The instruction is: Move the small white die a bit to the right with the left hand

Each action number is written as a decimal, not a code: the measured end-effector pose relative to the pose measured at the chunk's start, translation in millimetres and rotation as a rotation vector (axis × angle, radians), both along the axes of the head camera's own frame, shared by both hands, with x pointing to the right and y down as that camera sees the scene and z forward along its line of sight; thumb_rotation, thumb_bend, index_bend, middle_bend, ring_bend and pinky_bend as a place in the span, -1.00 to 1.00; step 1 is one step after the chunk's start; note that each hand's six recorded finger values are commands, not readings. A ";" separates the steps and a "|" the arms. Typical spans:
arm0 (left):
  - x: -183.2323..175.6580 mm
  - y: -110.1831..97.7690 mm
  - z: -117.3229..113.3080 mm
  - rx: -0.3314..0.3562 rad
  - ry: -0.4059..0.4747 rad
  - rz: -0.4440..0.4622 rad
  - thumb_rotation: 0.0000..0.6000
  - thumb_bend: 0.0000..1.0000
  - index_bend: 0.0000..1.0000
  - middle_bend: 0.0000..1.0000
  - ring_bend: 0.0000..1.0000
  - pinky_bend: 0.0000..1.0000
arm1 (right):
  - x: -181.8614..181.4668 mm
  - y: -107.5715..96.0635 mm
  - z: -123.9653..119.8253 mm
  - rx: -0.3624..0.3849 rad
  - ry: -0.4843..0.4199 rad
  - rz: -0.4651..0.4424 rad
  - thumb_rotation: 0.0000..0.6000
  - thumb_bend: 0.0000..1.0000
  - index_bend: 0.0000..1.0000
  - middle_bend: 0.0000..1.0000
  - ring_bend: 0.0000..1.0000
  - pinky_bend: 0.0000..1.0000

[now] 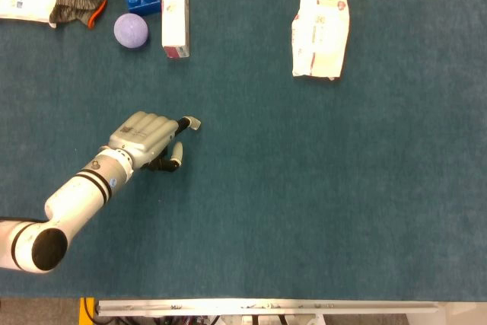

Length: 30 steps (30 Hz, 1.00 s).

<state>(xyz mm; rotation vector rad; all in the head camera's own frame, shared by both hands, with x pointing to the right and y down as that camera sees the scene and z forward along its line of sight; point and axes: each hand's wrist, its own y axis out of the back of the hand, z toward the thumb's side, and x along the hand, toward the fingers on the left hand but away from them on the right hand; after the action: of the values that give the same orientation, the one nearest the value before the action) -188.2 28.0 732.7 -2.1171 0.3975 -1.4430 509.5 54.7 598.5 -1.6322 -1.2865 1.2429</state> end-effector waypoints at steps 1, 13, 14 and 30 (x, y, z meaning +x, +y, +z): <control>-0.6 -0.6 -1.1 0.007 0.000 -0.002 0.25 0.44 -0.75 1.00 1.00 1.00 | 0.0 -0.1 0.0 0.000 0.000 0.000 1.00 -0.18 -0.39 -0.12 -0.23 -0.37; -40.5 -12.6 -25.6 0.209 0.026 -0.167 0.73 0.03 -1.00 0.20 0.17 0.50 | -1.0 -1.3 3.3 -0.014 0.009 -0.006 1.00 -0.18 -0.39 -0.12 -0.23 -0.37; -46.9 -12.7 -28.9 0.235 0.030 -0.190 0.73 -0.01 -1.00 0.14 0.11 0.45 | -1.1 -1.3 3.6 -0.015 0.010 -0.006 1.00 -0.18 -0.39 -0.12 -0.23 -0.37; -176.4 44.5 -75.1 0.574 0.053 -0.575 0.75 -0.25 -0.98 -0.40 -0.42 -0.25 | -10.1 -4.8 10.1 -0.044 0.007 -0.043 1.00 -0.19 -0.40 -0.14 -0.25 -0.37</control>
<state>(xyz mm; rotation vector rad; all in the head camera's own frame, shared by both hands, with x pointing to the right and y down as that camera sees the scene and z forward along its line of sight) -364.6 72.6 657.6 -1.6301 1.3488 -1.3347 499.4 50.0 608.6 -1.6760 -1.2216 1.2582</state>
